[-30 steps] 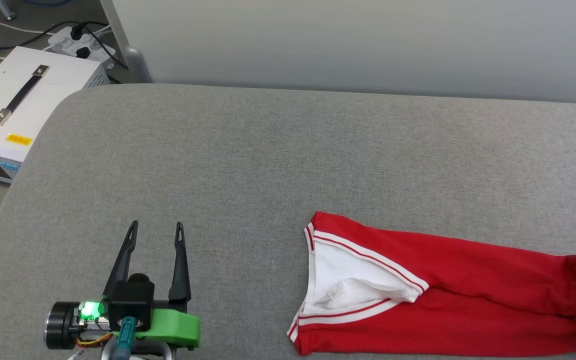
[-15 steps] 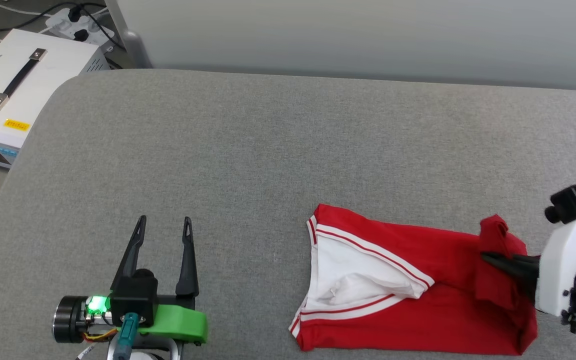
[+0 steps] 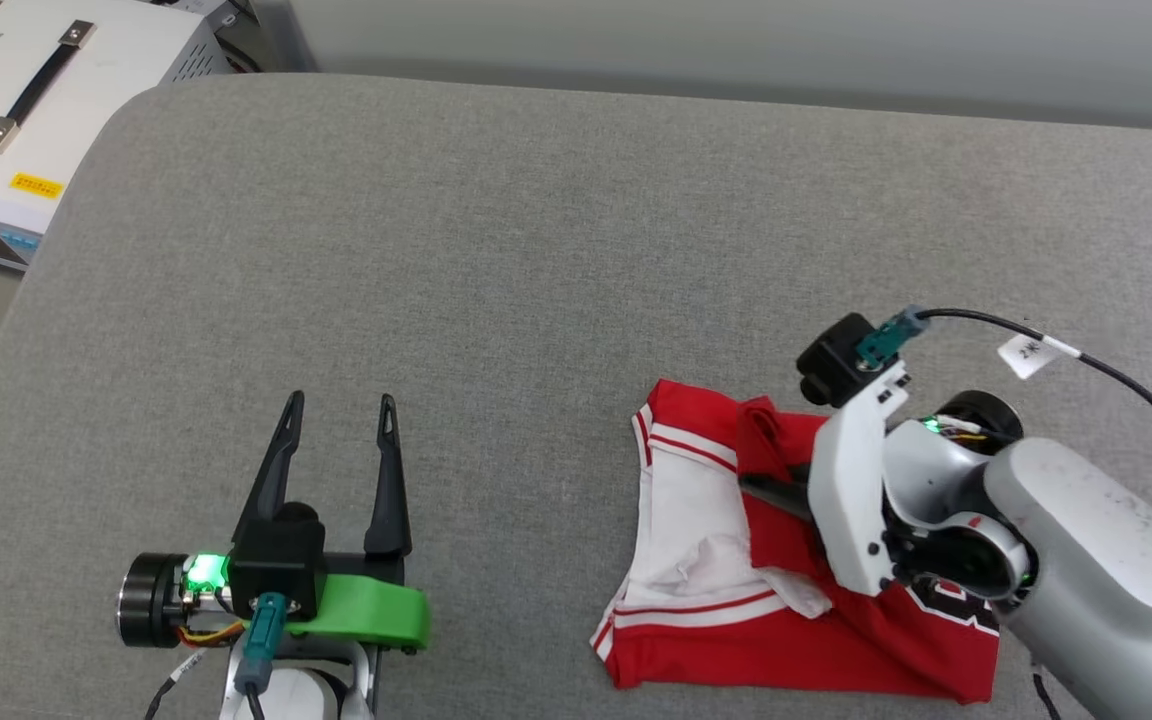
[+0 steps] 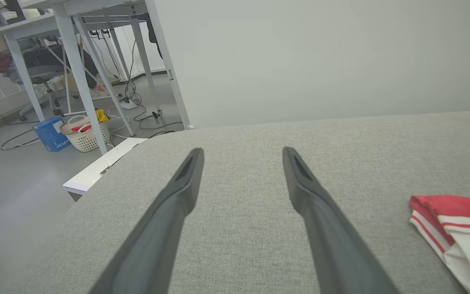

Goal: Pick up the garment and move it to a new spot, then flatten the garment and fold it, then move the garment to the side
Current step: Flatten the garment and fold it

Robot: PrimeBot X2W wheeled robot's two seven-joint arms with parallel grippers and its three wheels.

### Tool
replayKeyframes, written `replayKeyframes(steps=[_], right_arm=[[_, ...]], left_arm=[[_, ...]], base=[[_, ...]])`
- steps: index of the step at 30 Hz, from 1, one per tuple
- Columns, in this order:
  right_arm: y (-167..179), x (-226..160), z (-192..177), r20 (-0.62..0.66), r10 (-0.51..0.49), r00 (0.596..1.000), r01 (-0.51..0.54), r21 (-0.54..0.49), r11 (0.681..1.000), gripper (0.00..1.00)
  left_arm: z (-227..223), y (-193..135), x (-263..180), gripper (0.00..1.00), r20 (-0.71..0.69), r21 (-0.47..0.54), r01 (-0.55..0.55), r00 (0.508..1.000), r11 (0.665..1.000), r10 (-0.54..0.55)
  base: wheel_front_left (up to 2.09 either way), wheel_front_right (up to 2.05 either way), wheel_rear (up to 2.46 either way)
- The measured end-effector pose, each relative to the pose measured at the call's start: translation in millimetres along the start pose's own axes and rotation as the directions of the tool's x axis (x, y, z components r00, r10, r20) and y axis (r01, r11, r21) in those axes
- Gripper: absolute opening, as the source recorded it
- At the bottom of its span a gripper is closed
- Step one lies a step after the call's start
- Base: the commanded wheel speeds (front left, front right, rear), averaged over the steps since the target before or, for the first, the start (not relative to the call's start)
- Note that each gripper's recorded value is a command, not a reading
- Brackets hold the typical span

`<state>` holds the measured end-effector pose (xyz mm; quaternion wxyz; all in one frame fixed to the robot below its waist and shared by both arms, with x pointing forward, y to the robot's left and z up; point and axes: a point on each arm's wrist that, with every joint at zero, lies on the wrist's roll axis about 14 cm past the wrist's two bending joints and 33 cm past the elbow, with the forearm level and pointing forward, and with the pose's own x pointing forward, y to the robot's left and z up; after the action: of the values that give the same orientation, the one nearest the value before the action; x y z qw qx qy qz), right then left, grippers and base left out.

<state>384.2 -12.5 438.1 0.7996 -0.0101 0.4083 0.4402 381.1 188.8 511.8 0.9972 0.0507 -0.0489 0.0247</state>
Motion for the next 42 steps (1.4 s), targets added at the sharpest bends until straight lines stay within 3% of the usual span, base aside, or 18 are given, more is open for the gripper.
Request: replayKeyframes(steps=[4, 9, 14, 15, 16, 17, 21, 25, 28, 33, 39, 42], right_arm=[[4, 24, 1, -0.022, 0.005, 1.0, -0.006, -0.043, 0.999, 0.0], [-5, 49, -28, -0.105, -0.027, 0.994, 0.021, -0.051, 0.998, 0.0], [-4, 55, -31, -0.081, -0.034, 0.996, 0.028, -0.082, 0.996, 0.0], [-3, 54, -28, -0.059, -0.032, 0.998, 0.027, -0.084, 0.996, 0.33], [-3, 52, -25, -0.035, -0.034, 0.999, 0.03, -0.091, 0.995, 0.75], [-3, 50, -23, -0.015, -0.035, 0.999, 0.034, -0.103, 0.994, 1.0], [-7, 28, 4, 0.143, -0.047, 0.989, 0.067, -0.139, 0.988, 1.0], [-14, -7, 42, 0.346, -0.066, 0.936, 0.122, -0.145, 0.982, 1.0], [-35, -41, 61, 0.482, -0.132, 0.866, 0.219, -0.13, 0.967, 1.0], [-68, -104, 80, 0.693, -0.252, 0.675, 0.397, -0.054, 0.916, 1.0], [-93, -167, 71, 0.815, -0.377, 0.441, 0.582, 0.061, 0.811, 1.0], [-94, -183, 60, 0.828, -0.419, 0.373, 0.628, 0.107, 0.771, 1.0]], left_arm=[[-3, -1, 6, 1.0, -0.005, 0.0, 0.005, 1.0, 1.0, -0.005], [-5, 0, 8, 1.0, -0.01, -0.005, -0.006, 1.0, 1.0, 0.006], [-5, 1, 7, 1.0, -0.012, -0.004, -0.012, 1.0, 1.0, 0.012], [-4, 2, 6, 1.0, -0.009, -0.004, -0.014, 1.0, 1.0, 0.014], [-3, 3, 6, 1.0, -0.006, -0.005, -0.016, 1.0, 1.0, 0.016], [-1, 3, 6, 1.0, -0.002, -0.005, -0.016, 1.0, 1.0, 0.016], [4, 2, 3, 1.0, 0.011, -0.009, -0.014, 1.0, 1.0, 0.014], [14, 0, 2, 1.0, 0.042, -0.015, -0.008, 0.999, 1.0, 0.008], [19, -2, 0, 1.0, 0.057, -0.019, -0.002, 0.998, 1.0, 0.004], [23, -8, -1, 1.0, 0.071, -0.025, 0.019, 0.997, 1.0, -0.017], [31, -18, -2, 1.0, 0.096, -0.032, 0.054, 0.994, 0.998, -0.051], [34, -22, -3, 1.0, 0.104, -0.034, 0.064, 0.993, 0.997, -0.06]], base=[[0.0, 0.0, 0.0], [0.0, 0.0, 0.0], [0.0, 0.0, 0.0], [0.0, 0.0, 0.0], [0.0, 0.0, 0.0], [0.0, 0.0, 0.0], [0.0, 0.0, 0.0], [0.0, 0.0, 0.0], [0.0, 0.0, 0.0], [0.0, 0.0, 0.0], [0.0, 0.0, 0.0], [0.0, 0.0, 0.0]])
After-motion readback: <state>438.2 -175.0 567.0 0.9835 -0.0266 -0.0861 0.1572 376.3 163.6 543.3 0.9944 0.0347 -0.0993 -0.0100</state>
